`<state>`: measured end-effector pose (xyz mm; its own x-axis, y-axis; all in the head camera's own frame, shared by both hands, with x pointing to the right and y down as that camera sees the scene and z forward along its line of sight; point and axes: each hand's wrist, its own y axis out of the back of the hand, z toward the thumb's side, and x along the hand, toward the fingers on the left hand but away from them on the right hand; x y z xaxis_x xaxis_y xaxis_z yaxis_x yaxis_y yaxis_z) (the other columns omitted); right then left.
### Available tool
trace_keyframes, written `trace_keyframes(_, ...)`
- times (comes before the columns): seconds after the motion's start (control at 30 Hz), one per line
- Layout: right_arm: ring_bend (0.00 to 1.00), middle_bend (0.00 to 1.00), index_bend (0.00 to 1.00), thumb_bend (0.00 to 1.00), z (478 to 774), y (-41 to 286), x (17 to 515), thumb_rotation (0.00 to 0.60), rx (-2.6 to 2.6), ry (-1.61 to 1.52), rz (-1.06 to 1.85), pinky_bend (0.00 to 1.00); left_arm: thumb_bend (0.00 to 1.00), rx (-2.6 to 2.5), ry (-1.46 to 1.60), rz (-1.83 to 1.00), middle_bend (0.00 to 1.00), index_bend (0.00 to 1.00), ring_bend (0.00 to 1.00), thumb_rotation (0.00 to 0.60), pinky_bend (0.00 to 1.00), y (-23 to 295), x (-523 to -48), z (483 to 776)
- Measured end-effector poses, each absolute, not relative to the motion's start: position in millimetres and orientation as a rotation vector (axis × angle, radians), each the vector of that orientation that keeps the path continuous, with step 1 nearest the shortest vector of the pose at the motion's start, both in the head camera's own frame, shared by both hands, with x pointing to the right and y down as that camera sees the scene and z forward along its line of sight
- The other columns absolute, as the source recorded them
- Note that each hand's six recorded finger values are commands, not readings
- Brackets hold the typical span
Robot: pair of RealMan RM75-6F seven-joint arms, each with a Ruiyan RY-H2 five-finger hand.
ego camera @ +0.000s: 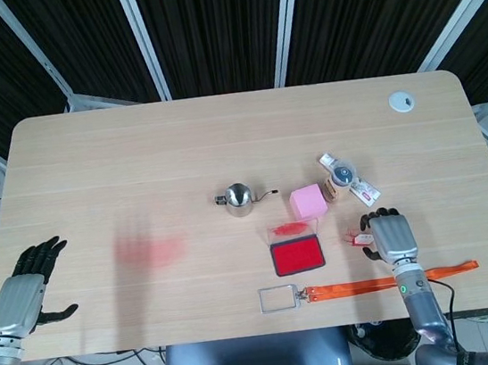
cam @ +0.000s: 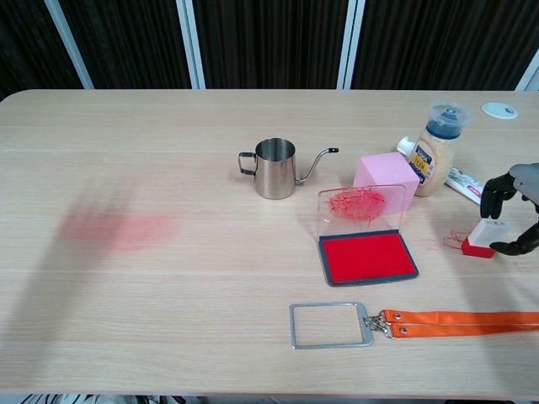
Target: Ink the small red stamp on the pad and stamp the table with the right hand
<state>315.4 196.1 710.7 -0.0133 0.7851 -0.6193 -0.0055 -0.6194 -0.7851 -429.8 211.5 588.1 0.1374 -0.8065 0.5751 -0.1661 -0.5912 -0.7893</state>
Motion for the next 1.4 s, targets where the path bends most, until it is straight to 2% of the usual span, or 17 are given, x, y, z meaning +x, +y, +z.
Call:
trace_keyframes(0.8,0.29,0.46,0.53,0.40,724,193,307,0.600,-1.678,-0.804,1.711,0.29,0.01,-1.869,0.935,-1.494,0.00,0.00,0.00,0.600,0.00,211,-430,589)
trace_keyframes(1.4,0.29,0.47,0.54,0.41,726,194,309,0.600,-1.673,-0.795,1.731,0.29,0.01,-1.872,0.934,-1.496,0.00,0.00,0.00,0.600,0.00,212,-430,589)
